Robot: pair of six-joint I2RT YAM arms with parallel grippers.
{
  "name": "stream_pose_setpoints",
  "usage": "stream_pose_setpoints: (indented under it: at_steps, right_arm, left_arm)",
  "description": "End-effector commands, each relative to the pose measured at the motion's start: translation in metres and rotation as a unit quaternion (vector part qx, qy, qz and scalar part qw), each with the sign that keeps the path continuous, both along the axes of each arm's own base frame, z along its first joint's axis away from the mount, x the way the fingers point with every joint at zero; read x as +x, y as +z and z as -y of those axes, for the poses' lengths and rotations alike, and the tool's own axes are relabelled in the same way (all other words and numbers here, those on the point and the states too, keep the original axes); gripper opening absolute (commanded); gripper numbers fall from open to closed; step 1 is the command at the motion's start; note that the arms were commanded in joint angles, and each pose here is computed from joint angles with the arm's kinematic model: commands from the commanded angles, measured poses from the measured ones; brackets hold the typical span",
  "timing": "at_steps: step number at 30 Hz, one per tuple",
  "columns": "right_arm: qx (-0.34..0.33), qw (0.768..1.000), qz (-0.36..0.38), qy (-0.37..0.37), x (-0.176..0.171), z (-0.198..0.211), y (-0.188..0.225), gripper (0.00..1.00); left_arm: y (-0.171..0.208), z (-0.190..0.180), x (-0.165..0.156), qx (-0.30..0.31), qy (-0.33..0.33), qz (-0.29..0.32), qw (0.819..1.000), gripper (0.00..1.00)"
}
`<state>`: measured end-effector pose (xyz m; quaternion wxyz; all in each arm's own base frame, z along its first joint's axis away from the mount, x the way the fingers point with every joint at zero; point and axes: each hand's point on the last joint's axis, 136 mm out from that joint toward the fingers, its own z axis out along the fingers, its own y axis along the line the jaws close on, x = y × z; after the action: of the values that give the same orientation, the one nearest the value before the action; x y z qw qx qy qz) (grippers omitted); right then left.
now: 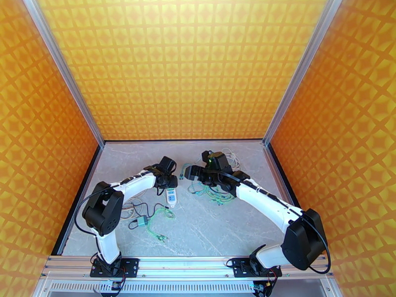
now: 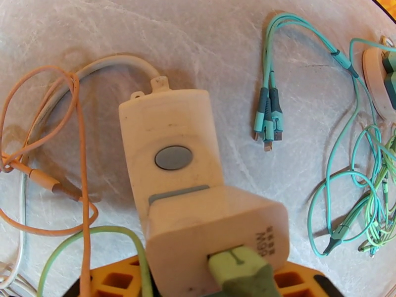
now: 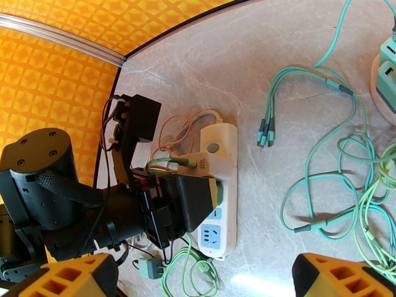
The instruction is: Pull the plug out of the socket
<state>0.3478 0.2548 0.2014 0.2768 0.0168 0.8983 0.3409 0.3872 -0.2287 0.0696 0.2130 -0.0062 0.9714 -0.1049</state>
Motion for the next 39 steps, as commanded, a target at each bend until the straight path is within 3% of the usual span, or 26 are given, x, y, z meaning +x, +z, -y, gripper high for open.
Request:
stream_pose_setpoints:
  at_steps: [1,9,17,29,34,36,39]
  right_arm:
    - [-0.01,1.0,-0.004,-0.005,0.009,0.003,-0.004,0.98]
    - [0.029,0.999,-0.022,0.02,0.024,-0.015,-0.018,0.93]
    - [0.09,0.991,-0.072,0.066,0.031,-0.048,-0.046,0.71]
    - [0.103,0.985,-0.106,0.085,0.039,-0.063,-0.074,0.7]
    - [0.106,0.983,-0.119,0.092,0.041,-0.068,-0.083,0.68]
    - [0.111,0.981,-0.125,0.096,0.042,-0.071,-0.087,0.65]
    - [0.113,0.98,-0.132,0.098,0.044,-0.074,-0.093,0.63]
  left_arm:
    - [-0.011,-0.005,-0.008,0.028,-0.02,-0.011,0.999,0.41]
    - [-0.011,-0.009,-0.027,0.044,-0.082,-0.006,0.996,0.39]
    - [-0.008,0.0,-0.039,0.025,-0.13,-0.007,0.991,0.39]
    - [0.0,0.001,-0.049,0.016,-0.133,-0.008,0.991,0.57]
    - [-0.006,0.001,-0.053,0.017,-0.129,-0.014,0.991,0.48]
    - [-0.007,0.001,-0.053,0.015,-0.129,-0.011,0.992,0.35]
    - [-0.01,0.0,-0.054,0.018,-0.128,-0.014,0.992,0.36]
